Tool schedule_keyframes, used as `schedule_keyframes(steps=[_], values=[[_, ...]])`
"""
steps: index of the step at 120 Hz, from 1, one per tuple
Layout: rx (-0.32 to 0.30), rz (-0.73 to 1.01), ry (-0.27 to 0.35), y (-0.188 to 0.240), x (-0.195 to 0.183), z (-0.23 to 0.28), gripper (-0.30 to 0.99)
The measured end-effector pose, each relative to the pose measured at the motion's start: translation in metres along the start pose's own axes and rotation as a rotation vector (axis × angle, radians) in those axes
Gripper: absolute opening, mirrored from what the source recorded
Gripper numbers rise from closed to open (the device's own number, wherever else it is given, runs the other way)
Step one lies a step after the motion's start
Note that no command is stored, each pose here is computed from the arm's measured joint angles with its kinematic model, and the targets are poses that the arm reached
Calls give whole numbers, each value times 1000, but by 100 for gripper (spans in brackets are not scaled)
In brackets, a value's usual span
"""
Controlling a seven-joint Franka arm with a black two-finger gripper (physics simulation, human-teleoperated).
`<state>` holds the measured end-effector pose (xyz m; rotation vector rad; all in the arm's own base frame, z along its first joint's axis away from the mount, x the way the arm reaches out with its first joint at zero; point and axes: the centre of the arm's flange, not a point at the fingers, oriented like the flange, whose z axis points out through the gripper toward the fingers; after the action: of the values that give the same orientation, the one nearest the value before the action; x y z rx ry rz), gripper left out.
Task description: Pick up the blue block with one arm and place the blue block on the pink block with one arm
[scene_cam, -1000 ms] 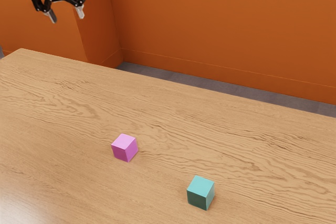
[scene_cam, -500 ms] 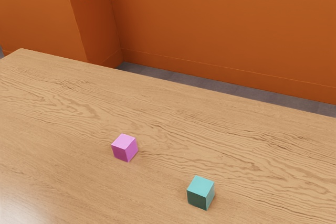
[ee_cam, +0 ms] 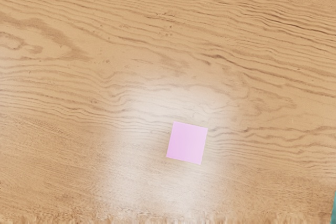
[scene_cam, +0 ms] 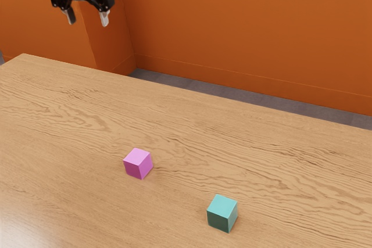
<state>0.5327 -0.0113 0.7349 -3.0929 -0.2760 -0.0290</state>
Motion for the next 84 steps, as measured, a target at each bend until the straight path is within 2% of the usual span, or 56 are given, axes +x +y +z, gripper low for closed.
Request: schedule_keyframes(steps=[13, 31, 53, 61, 72, 84], values=[[1, 22, -79, 5, -17, 1, 67], [-1, 11, -135, -5, -27, 1, 67], [1, 31, -191, 2, -34, 10, 67], [9, 41, -232, 8, -34, 25, 67], [-14, 81, -268, 20, -47, 34, 67], [-42, 96, -276, 20, -58, 32, 67]])
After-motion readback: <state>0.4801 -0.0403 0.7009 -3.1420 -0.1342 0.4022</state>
